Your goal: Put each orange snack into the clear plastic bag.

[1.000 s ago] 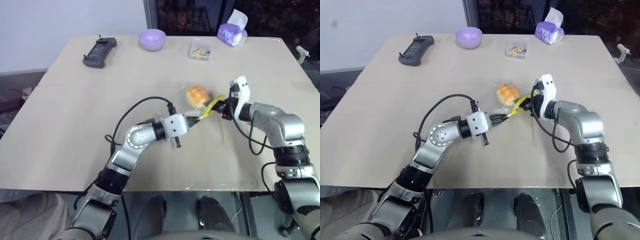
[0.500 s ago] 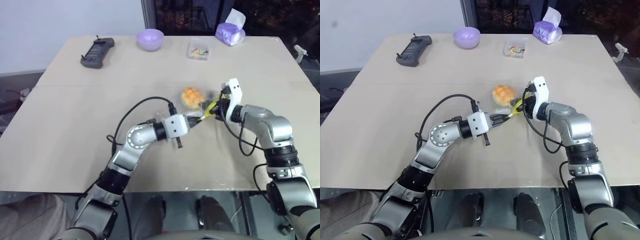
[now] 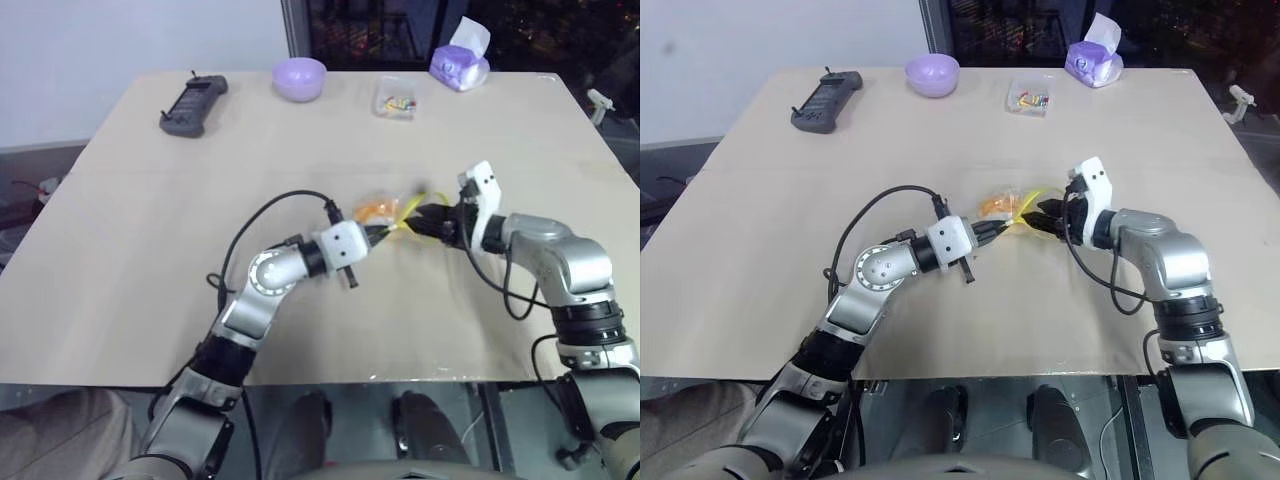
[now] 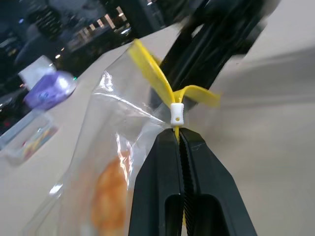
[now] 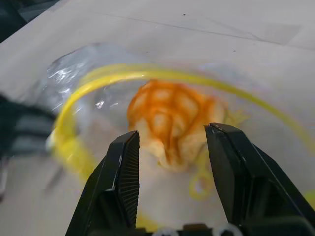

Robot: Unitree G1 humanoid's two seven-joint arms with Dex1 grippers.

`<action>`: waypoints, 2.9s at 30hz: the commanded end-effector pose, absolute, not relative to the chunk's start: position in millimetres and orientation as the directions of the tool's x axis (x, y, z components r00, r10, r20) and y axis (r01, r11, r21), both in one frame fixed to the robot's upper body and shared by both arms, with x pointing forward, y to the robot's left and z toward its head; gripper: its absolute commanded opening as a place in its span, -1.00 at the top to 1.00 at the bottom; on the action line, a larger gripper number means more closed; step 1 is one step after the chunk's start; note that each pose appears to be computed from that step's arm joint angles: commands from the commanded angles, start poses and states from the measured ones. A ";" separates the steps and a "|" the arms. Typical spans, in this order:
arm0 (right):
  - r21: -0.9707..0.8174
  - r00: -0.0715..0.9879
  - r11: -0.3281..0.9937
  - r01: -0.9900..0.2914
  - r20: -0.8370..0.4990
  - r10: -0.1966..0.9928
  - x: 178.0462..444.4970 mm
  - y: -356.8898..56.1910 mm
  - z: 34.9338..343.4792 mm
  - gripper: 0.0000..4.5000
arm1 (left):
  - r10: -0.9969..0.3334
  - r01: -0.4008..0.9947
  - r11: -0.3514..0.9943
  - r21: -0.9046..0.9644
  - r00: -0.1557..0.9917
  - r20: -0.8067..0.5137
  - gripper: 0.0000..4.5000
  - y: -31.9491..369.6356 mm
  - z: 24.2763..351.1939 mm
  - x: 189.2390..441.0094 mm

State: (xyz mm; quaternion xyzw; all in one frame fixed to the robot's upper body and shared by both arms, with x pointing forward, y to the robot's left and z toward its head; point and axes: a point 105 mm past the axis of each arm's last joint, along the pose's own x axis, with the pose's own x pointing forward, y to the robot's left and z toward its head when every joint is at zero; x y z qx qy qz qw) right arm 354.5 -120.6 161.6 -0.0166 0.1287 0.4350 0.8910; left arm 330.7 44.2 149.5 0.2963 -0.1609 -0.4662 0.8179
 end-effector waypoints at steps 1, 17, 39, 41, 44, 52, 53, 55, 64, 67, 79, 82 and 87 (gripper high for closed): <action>0.052 0.560 0.577 -0.815 -0.184 0.808 341.7 -127.5 180.7 -0.02 | -0.847 0.634 0.420 0.650 0.530 0.030 1.00 47.7 161.5 333.8; -0.561 0.764 0.529 -0.637 -0.371 0.528 357.8 -201.3 136.1 -0.02 | -0.841 0.638 0.434 0.636 0.540 0.033 1.00 49.7 159.9 335.3; -0.701 0.738 0.410 -0.584 -0.247 0.628 380.5 -168.9 161.2 0.77 | -0.839 0.637 0.431 0.639 0.544 0.023 1.00 49.6 155.8 334.0; -0.703 0.734 0.405 -0.585 -0.247 0.633 379.4 -168.3 162.4 0.97 | -0.839 0.638 0.430 0.638 0.544 0.022 1.00 49.2 155.2 333.8; -0.704 0.730 0.399 -0.587 -0.248 0.636 378.3 -167.7 163.0 0.97 | -0.839 0.640 0.429 0.637 0.543 0.020 1.00 49.0 154.3 333.7; -0.705 0.744 0.416 -0.574 -0.236 0.626 379.3 -172.4 168.8 0.97 | -0.824 0.622 0.448 0.642 0.565 0.027 1.00 54.7 156.7 338.7; -0.707 0.752 0.428 -0.564 -0.224 0.620 380.5 -174.5 173.4 0.97 | -0.816 0.609 0.460 0.646 0.577 0.037 1.00 57.0 160.0 341.9; -0.706 0.766 0.454 -0.544 -0.195 0.613 382.4 -178.0 183.7 0.97 | -0.803 0.586 0.481 0.652 0.594 0.059 1.00 60.7 167.3 347.6; -0.694 0.786 0.540 -0.477 -0.062 0.615 382.4 -184.8 233.6 0.97 | -0.794 0.521 0.519 0.678 0.587 0.156 1.00 59.3 202.6 363.4; -0.714 0.806 0.543 -0.442 -0.051 0.590 385.3 -191.7 241.8 0.97 | -0.782 0.476 0.535 0.698 0.591 0.196 1.00 59.8 218.3 372.3; -0.756 0.843 0.517 -0.402 -0.083 0.532 389.4 -205.7 248.8 0.97 | -0.781 0.397 0.525 0.753 0.577 0.240 1.00 64.1 240.1 388.7; -0.757 0.827 0.477 -0.446 -0.144 0.543 384.0 -204.6 236.9 0.97 | -0.795 0.428 0.507 0.748 0.567 0.215 1.00 62.4 230.8 384.1; -0.723 0.769 0.401 -0.563 -0.280 0.574 367.9 -205.4 218.8 0.40 | -0.807 0.448 0.494 0.745 0.557 0.199 1.00 60.5 225.7 379.8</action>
